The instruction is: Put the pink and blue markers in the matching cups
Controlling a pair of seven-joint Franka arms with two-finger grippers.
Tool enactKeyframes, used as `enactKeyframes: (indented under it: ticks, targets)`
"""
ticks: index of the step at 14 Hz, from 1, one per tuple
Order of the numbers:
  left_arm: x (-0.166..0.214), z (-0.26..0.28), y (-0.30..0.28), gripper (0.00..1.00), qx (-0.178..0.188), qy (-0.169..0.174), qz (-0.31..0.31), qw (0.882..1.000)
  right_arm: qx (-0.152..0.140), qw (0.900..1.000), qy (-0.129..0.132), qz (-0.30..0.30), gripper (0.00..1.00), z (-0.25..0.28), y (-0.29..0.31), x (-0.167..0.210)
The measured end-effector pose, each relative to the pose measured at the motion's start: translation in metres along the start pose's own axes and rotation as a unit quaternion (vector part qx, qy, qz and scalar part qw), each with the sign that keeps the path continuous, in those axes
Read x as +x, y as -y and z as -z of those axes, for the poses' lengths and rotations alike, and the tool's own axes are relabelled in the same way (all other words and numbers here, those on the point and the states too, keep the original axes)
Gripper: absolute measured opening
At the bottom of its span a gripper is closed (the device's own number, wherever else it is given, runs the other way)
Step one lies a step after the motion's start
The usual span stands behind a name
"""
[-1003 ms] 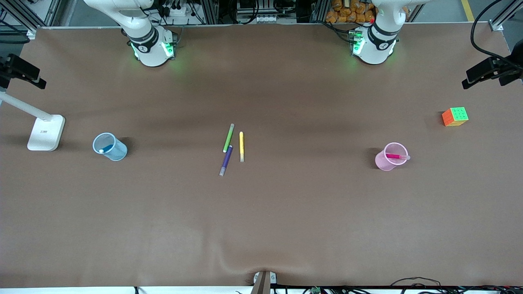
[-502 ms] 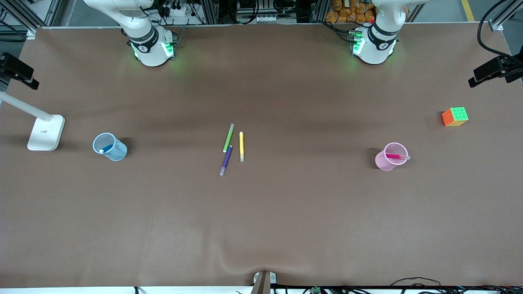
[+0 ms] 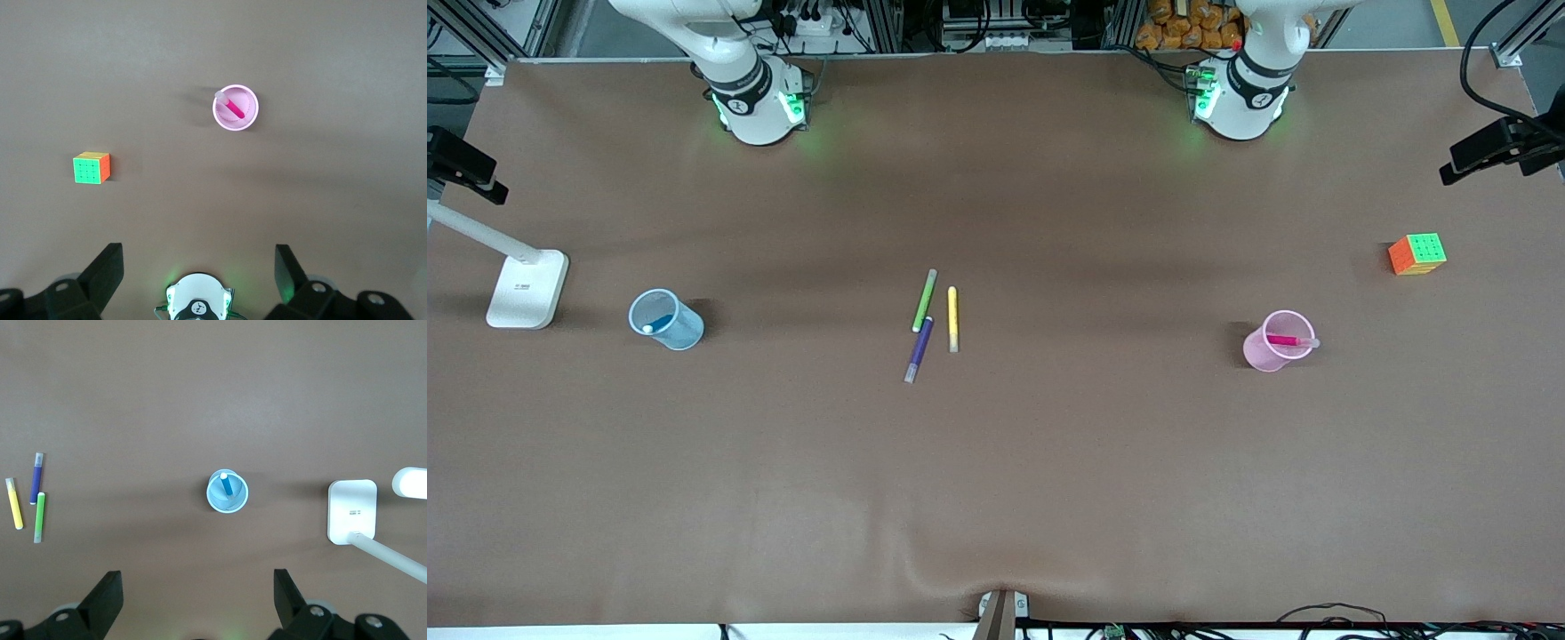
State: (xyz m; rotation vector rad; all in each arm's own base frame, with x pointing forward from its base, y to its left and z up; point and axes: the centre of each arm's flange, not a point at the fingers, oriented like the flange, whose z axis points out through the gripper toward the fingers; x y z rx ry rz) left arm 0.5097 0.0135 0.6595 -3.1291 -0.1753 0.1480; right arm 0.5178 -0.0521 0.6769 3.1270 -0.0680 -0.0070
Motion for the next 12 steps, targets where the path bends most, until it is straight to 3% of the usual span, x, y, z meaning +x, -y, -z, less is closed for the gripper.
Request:
enactKeyframes:
  ticks: [12]
  targets:
    - [-0.004, 0.005, -0.019, 1.00, 0.004, -0.009, -0.029, 1.000, 0.008, 1.000, -0.001, -0.006, 1.00, 0.000, -0.005, 0.001]
